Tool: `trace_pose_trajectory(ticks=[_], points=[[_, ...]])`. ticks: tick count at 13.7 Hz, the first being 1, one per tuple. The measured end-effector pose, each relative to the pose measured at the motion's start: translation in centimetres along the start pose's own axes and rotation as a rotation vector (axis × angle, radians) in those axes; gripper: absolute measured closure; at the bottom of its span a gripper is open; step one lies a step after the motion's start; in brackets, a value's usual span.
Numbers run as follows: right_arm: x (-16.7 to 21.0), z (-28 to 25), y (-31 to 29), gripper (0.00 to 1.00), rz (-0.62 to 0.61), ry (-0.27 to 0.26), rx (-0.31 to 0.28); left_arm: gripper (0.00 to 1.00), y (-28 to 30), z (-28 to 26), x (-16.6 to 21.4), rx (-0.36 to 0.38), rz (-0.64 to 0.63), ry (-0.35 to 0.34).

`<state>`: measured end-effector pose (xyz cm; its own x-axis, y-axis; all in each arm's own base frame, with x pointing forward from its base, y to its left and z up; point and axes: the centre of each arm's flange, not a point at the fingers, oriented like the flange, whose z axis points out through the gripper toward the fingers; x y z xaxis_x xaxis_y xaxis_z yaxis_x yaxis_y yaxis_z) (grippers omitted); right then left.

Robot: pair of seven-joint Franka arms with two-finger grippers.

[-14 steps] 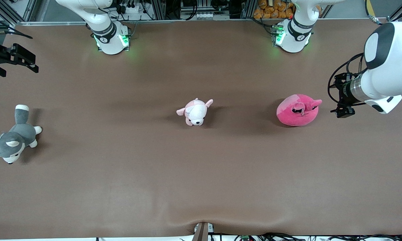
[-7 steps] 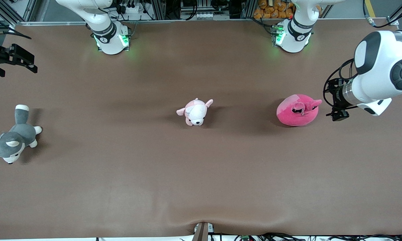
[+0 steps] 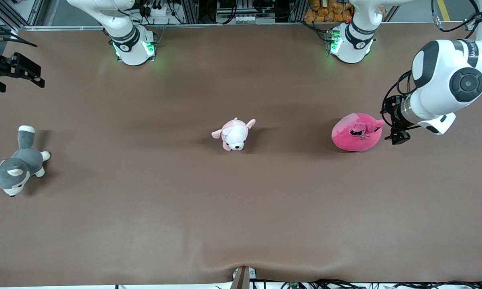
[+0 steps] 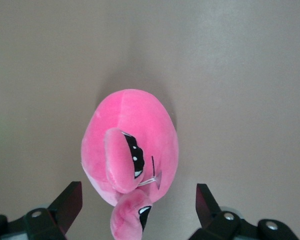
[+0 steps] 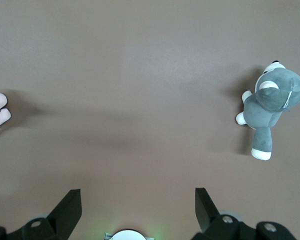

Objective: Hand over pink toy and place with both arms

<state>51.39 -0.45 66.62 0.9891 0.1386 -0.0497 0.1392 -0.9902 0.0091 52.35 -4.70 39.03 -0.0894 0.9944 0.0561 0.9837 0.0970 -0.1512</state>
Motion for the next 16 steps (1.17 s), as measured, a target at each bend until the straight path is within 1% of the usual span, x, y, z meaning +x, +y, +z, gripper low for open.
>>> trace_pose_trajectory(ticks=[6, 12, 15, 16], points=[[0.4, 0.6, 0.1, 0.0, 0.0, -0.01, 0.002, 0.0, -0.3, 1.8, 0.1, -0.01, -0.013, -0.017], [1.8, 2.7, 0.9, 0.0, 0.01, -0.046, 0.011, 0.0, -0.9, 4.0, 1.6, 0.018, -0.051, -0.028], [3.2, 3.4, 1.7, 0.0, 0.019, -0.048, 0.014, 0.0, -0.9, 4.8, 1.8, 0.036, -0.064, -0.041], [3.5, 3.3, 1.7, 0.0, 0.018, -0.045, 0.014, 0.02, -0.9, 5.2, 1.8, 0.044, -0.068, -0.048]])
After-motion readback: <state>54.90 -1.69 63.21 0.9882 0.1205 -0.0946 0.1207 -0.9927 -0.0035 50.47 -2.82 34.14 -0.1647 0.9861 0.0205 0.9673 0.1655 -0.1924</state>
